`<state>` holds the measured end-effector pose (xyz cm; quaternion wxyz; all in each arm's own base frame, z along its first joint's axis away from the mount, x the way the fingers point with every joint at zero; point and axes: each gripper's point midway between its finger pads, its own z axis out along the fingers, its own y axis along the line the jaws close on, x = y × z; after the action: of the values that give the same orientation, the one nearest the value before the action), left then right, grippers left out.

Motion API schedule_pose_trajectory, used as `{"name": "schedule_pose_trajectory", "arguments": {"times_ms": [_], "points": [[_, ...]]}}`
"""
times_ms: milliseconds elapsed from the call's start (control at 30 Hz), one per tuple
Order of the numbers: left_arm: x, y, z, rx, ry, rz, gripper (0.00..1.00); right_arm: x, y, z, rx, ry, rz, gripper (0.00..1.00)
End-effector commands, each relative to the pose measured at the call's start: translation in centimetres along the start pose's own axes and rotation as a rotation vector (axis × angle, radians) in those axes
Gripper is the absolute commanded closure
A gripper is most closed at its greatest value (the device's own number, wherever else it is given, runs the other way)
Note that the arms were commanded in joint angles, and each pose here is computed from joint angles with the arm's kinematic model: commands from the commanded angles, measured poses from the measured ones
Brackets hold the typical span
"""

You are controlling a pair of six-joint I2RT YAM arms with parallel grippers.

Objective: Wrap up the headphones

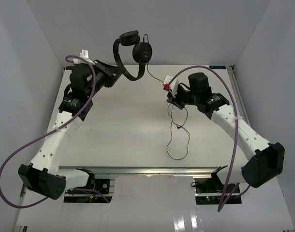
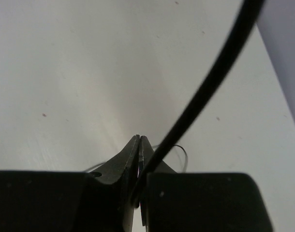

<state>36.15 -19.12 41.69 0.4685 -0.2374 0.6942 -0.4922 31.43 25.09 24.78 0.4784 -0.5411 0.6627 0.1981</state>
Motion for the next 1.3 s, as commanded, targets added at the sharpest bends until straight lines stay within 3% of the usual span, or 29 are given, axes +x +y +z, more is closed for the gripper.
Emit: {"name": "schedule_pose_trajectory", "arguments": {"times_ms": [0, 200, 333, 567, 900, 1267], "points": [[0.3, 0.4, 1.4, -0.071, -0.062, 0.154, 1.00, 1.4, -3.5, -4.6, 0.143, 0.264, -0.237, 0.92], [3.1, 3.5, 3.3, -0.158, -0.016, 0.247, 1.00, -1.8, -3.8, -9.1, 0.278, 0.368, -0.584, 0.92], [4.7, 5.0, 4.1, -0.187, 0.035, 0.309, 1.00, -3.5, -3.8, -11.4, 0.375, 0.418, -0.727, 0.92], [7.3, 7.7, 4.9, -0.221, 0.141, 0.367, 1.00, -9.5, -1.8, -13.0, 0.458, 0.341, -0.917, 0.92], [10.2, 10.0, 3.9, -0.227, 0.256, 0.500, 1.00, -14.5, -2.2, -12.1, 0.538, 0.273, -0.955, 0.92], [11.6, 11.9, 1.4, -0.186, 0.334, 0.631, 1.00, -15.6, -3.0, -10.8, 0.565, 0.296, -0.979, 0.92]]}}
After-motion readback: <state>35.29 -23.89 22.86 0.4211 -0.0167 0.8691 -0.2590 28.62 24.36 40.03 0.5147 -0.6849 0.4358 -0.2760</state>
